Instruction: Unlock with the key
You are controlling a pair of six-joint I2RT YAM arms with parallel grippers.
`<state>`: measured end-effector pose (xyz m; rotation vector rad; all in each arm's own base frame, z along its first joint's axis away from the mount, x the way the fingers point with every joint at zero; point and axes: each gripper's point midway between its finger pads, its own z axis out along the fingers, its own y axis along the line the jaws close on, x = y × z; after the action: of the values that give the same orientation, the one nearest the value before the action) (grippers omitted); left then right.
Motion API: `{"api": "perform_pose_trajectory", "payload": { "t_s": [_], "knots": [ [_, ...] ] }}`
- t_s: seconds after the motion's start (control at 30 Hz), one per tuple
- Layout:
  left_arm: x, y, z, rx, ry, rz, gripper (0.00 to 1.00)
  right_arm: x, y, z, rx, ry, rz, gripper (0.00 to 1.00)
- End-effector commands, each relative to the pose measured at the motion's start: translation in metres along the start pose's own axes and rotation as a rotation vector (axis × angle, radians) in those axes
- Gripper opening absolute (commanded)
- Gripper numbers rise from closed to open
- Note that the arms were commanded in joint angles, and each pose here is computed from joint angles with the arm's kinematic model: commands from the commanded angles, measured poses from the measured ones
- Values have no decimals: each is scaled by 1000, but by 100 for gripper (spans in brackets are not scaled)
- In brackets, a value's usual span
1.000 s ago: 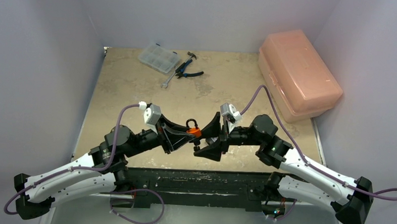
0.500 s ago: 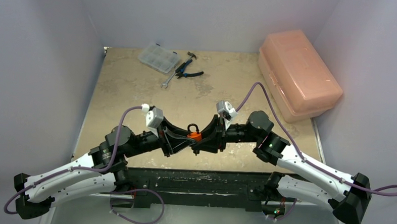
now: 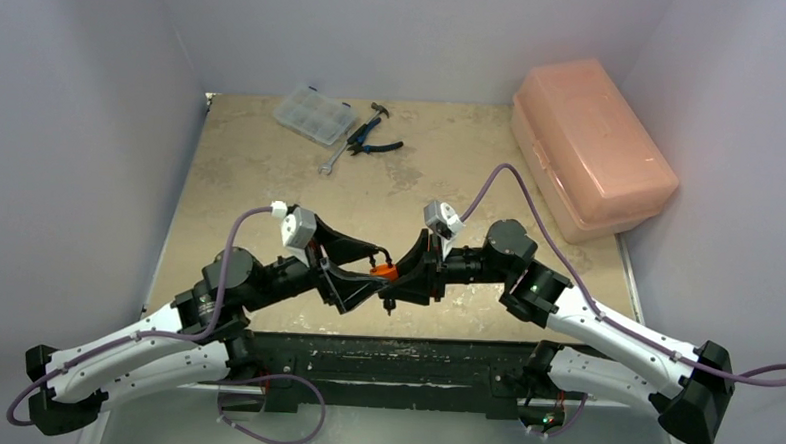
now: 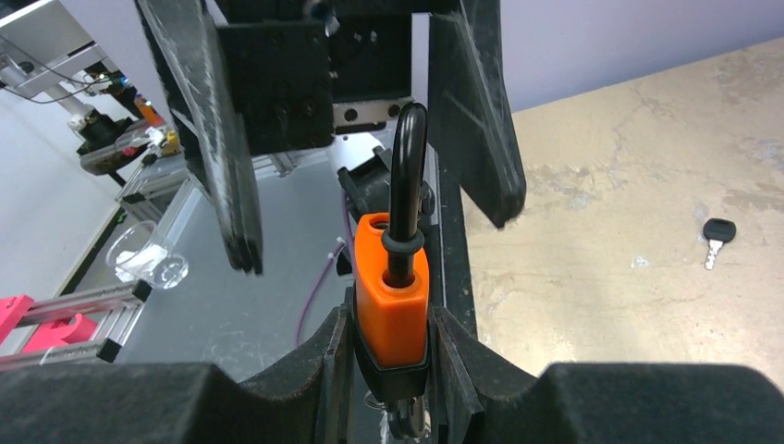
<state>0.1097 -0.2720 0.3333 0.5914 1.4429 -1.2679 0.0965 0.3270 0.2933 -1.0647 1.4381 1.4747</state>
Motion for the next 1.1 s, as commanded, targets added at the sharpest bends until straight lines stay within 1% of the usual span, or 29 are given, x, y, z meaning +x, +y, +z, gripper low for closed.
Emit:
{"api": "perform_pose_trajectory", "payload": {
  "t_s": [0.0, 0.23, 0.33, 0.47, 0.53, 0.63, 0.83, 1.0, 1.07],
  "knots": [
    [-42, -7, -5, -15, -116, 15, 74, -19, 1, 1, 11, -56, -57, 0],
    [-43, 6, 1, -90, -109, 11, 62, -17, 1, 0, 13, -54, -54, 0],
    [-40, 9, 6, -100, -101, 8, 52, -16, 0, 1, 12, -51, -53, 0],
    [-39, 15, 9, -133, -90, 4, 44, -17, -1, 1, 20, -55, -54, 0],
    [-40, 20, 8, -164, -90, 0, 37, -18, 0, 0, 19, -56, -56, 0],
    [-38, 22, 7, -175, -81, 7, 36, -18, 1, 0, 12, -55, -58, 0],
    [-33, 27, 1, -200, -56, 22, 38, -19, 1, 0, 13, -57, -61, 0],
    [-32, 29, -10, -218, -49, 31, 45, -20, 1, 0, 13, -57, -64, 0],
    [-31, 31, -12, -231, -47, 31, 45, -20, 2, 1, 9, -54, -64, 0]
  ]
}}
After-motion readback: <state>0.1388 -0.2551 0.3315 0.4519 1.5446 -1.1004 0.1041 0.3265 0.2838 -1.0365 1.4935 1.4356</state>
